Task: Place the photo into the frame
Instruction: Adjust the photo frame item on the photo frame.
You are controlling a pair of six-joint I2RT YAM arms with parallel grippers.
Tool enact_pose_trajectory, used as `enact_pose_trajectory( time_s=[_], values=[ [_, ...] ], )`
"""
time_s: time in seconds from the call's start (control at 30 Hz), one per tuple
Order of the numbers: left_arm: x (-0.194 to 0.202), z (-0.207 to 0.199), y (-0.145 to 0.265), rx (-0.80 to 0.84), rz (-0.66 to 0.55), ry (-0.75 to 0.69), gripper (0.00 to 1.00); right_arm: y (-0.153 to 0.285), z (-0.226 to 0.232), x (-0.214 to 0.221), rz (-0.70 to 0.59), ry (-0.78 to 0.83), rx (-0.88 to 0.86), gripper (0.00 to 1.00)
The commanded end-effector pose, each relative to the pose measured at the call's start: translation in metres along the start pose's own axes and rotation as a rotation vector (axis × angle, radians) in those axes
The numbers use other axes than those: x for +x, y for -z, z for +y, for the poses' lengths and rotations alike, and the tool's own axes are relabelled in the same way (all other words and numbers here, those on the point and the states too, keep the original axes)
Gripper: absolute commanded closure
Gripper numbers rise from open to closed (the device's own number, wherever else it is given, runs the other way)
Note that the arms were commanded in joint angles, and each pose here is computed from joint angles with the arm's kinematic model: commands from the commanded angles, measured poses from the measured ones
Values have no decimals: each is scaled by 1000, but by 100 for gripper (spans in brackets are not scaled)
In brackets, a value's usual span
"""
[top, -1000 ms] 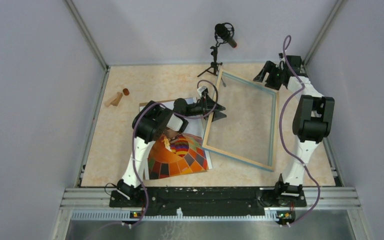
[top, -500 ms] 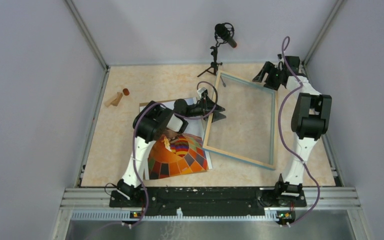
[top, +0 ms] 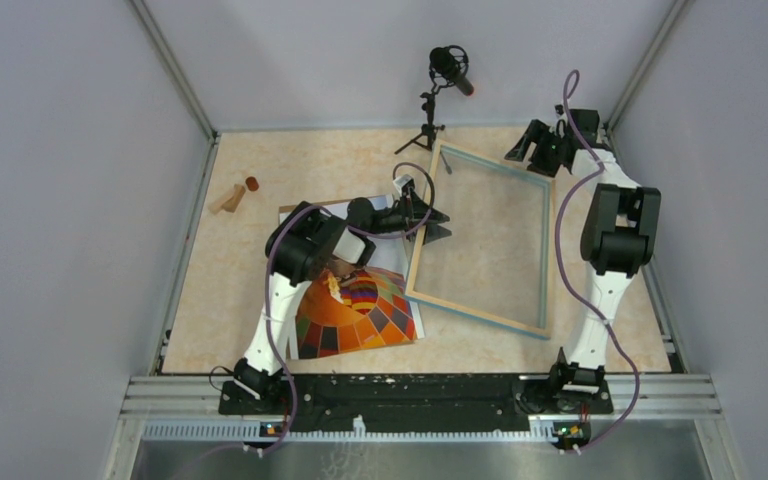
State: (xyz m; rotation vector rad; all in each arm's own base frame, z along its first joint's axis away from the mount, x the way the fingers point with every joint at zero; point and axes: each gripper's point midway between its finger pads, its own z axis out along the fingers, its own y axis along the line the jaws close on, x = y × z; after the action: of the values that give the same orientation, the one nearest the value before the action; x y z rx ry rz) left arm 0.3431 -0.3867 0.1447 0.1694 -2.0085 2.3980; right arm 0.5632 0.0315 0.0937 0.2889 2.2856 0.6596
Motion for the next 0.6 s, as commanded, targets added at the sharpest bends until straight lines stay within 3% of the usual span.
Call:
enact_pose_trajectory(
  time_s=[0.0,0.57],
  values=[
    [10,-29,4,124,23,-174,43,-5,2,1,12,6,-5,24],
    [5,-22,5,104,13,-174,45,4,7,47,139,-48,-37,27]
  ],
)
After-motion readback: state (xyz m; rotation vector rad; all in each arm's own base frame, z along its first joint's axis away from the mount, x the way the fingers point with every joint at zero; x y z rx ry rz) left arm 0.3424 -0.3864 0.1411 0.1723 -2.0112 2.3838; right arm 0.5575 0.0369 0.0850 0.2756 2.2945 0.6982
